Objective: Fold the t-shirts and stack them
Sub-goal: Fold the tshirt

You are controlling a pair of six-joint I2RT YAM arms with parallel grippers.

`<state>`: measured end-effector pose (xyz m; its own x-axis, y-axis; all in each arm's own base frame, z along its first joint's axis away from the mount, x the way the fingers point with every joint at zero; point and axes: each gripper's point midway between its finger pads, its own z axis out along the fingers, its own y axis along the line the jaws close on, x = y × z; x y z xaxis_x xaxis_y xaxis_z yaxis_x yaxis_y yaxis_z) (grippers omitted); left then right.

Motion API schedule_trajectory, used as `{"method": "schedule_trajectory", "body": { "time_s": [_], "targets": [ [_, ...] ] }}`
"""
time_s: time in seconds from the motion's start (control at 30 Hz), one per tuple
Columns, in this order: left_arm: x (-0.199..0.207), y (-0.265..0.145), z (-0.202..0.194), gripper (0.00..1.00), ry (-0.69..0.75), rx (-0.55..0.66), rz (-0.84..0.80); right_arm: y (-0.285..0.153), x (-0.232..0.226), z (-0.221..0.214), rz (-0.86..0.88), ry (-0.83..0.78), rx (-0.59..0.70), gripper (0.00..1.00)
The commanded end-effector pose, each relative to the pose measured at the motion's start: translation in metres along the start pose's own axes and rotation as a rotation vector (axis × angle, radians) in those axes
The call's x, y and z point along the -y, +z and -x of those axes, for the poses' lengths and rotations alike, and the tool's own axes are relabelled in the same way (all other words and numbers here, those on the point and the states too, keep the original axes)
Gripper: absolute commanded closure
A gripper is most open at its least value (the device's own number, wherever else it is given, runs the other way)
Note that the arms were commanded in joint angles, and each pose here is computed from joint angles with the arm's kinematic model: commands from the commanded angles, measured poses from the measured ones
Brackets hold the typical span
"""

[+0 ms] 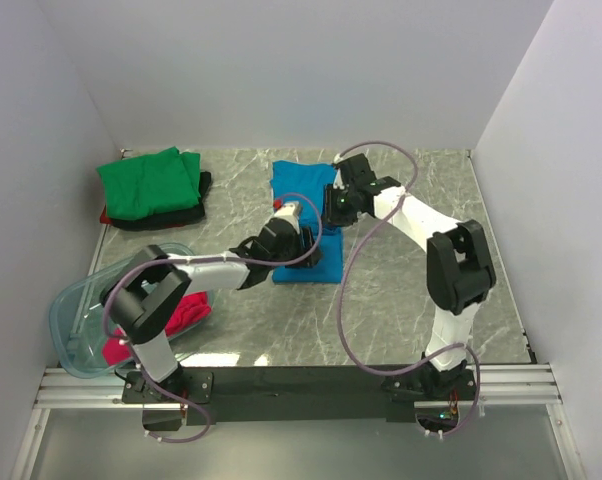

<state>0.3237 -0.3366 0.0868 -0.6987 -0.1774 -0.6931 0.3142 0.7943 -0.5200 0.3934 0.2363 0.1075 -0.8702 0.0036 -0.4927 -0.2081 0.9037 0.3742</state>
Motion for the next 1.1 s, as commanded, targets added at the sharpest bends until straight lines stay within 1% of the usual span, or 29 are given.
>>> {"method": "schedule_trajectory", "body": {
  "time_s": [0.0, 0.17, 0.2, 0.33, 0.37, 0.4, 0.5, 0.53, 0.57, 0.67, 0.8, 0.83, 0.9, 0.93, 0.97, 1.0, 1.03, 1.07],
  "targets": [
    [0.003, 0.010, -0.020, 0.42, -0.035, -0.008, -0.035, 0.014, -0.020, -0.004, 0.109, -0.016, -0.041, 0.62],
    [-0.011, 0.013, -0.053, 0.42, -0.029, -0.068, 0.006, 0.030, -0.025, -0.009, 0.144, -0.021, -0.089, 0.62],
    [-0.011, 0.012, -0.058, 0.42, -0.025, -0.075, 0.011, 0.039, -0.019, -0.017, 0.119, -0.014, -0.124, 0.62],
    [-0.021, 0.005, -0.081, 0.41, -0.047, -0.105, 0.026, 0.063, 0.000, -0.023, 0.036, 0.007, -0.160, 0.62],
    [-0.024, 0.004, -0.086, 0.41, -0.045, -0.115, 0.031, 0.062, 0.002, -0.017, 0.020, 0.007, -0.142, 0.62],
    [-0.022, 0.003, -0.092, 0.42, -0.051, -0.123, 0.027, 0.069, 0.007, -0.021, -0.005, 0.014, -0.161, 0.62],
    [-0.026, -0.003, -0.111, 0.42, -0.058, -0.152, 0.037, 0.076, 0.017, -0.010, -0.074, 0.018, -0.141, 0.62],
    [-0.027, -0.004, -0.117, 0.42, -0.059, -0.162, 0.042, 0.075, 0.017, 0.001, -0.089, 0.018, -0.115, 0.62],
    [-0.029, -0.007, -0.126, 0.42, -0.061, -0.179, 0.050, 0.074, 0.019, 0.003, -0.102, 0.020, -0.114, 0.62],
    [-0.035, -0.015, -0.138, 0.42, -0.069, -0.195, 0.071, 0.066, 0.017, 0.019, -0.123, 0.012, -0.072, 0.61],
    [-0.032, -0.026, -0.140, 0.41, -0.063, -0.195, 0.074, 0.050, 0.016, 0.035, -0.140, 0.003, -0.025, 0.61],
    [-0.032, -0.029, -0.136, 0.41, -0.057, -0.184, 0.086, 0.046, 0.016, 0.036, -0.140, 0.002, -0.022, 0.61],
    [-0.027, -0.031, -0.129, 0.41, -0.035, -0.170, 0.089, 0.029, 0.008, 0.045, -0.120, -0.003, 0.024, 0.61],
    [-0.022, -0.033, -0.121, 0.40, -0.027, -0.151, 0.086, 0.026, 0.010, 0.036, -0.123, -0.002, 0.014, 0.61],
    [-0.020, -0.034, -0.114, 0.39, -0.004, -0.140, 0.104, 0.008, 0.003, 0.046, -0.101, -0.001, 0.069, 0.61],
    [-0.017, -0.034, -0.107, 0.39, 0.006, -0.125, 0.106, 0.001, 0.001, 0.045, -0.096, 0.002, 0.084, 0.60],
    [-0.010, -0.037, -0.096, 0.39, 0.012, -0.100, 0.096, 0.000, 0.007, 0.028, -0.105, 0.008, 0.060, 0.60],
    [-0.005, -0.038, -0.087, 0.38, 0.027, -0.084, 0.101, -0.019, 0.000, 0.035, -0.083, 0.008, 0.115, 0.60]
  ]
}}
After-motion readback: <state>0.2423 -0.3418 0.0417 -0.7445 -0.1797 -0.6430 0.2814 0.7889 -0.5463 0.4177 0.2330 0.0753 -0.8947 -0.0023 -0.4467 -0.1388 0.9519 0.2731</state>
